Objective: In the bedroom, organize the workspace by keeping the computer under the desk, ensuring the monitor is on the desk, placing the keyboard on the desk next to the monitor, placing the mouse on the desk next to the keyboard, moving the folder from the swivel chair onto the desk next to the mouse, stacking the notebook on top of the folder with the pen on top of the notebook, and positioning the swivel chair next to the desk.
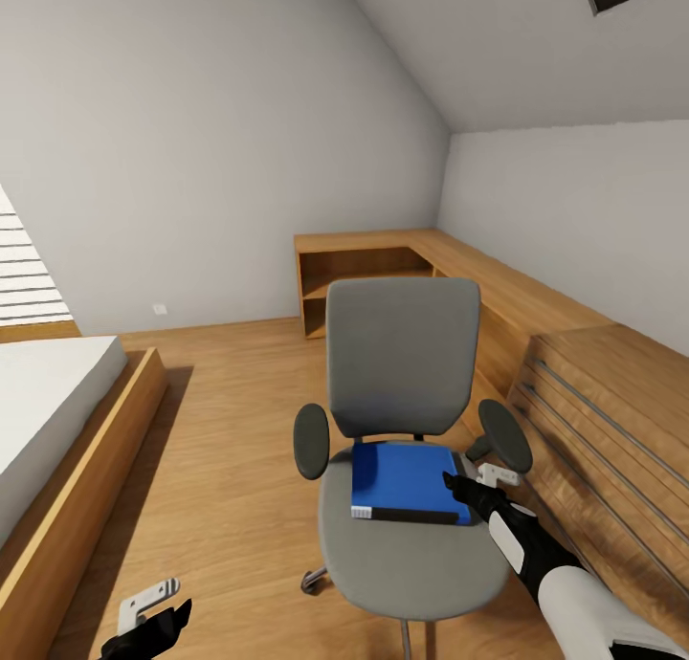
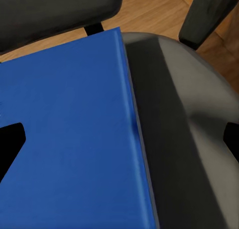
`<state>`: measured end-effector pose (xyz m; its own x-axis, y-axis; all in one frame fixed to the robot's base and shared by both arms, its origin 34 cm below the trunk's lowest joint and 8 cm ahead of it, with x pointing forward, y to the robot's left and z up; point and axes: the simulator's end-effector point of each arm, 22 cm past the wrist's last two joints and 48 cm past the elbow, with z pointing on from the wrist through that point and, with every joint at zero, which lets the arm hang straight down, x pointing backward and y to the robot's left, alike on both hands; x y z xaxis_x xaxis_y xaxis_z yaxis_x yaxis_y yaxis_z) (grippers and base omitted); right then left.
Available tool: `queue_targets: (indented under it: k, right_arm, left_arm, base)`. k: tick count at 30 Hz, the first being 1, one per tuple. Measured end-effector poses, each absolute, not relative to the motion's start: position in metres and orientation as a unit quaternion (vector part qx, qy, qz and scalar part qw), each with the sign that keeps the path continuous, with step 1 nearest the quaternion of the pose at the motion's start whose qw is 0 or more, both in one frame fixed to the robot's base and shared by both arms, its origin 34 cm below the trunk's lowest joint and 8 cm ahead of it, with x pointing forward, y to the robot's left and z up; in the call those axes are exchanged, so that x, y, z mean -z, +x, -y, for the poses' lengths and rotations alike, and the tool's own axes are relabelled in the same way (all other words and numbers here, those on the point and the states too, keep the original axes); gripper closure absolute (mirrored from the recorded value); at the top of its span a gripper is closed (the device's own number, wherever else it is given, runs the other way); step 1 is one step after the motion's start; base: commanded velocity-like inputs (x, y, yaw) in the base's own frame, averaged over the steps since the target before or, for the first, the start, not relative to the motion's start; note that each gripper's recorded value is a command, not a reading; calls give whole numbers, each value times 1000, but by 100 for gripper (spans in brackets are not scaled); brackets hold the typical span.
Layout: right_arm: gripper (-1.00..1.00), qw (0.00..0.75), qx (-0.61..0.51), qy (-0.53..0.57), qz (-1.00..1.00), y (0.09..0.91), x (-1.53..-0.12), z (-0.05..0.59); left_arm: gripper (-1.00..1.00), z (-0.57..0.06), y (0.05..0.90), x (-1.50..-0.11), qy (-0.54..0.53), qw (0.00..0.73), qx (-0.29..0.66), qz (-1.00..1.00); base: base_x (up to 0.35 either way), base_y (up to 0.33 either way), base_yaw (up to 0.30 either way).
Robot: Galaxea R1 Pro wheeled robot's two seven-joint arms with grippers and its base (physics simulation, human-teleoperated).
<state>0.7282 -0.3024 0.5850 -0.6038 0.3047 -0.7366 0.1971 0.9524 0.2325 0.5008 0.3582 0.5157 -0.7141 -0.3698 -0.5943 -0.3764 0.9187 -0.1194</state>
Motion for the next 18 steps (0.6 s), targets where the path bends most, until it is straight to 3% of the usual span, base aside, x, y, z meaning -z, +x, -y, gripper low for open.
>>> queue_targets:
  k: [18]
  right_arm:
    - [-100, 422, -63, 138, -893, 725, -562, 302]
  left_arm:
    - [-100, -358, 500, -494, -201, 325, -6, -924]
  base:
    - [0, 0, 0]
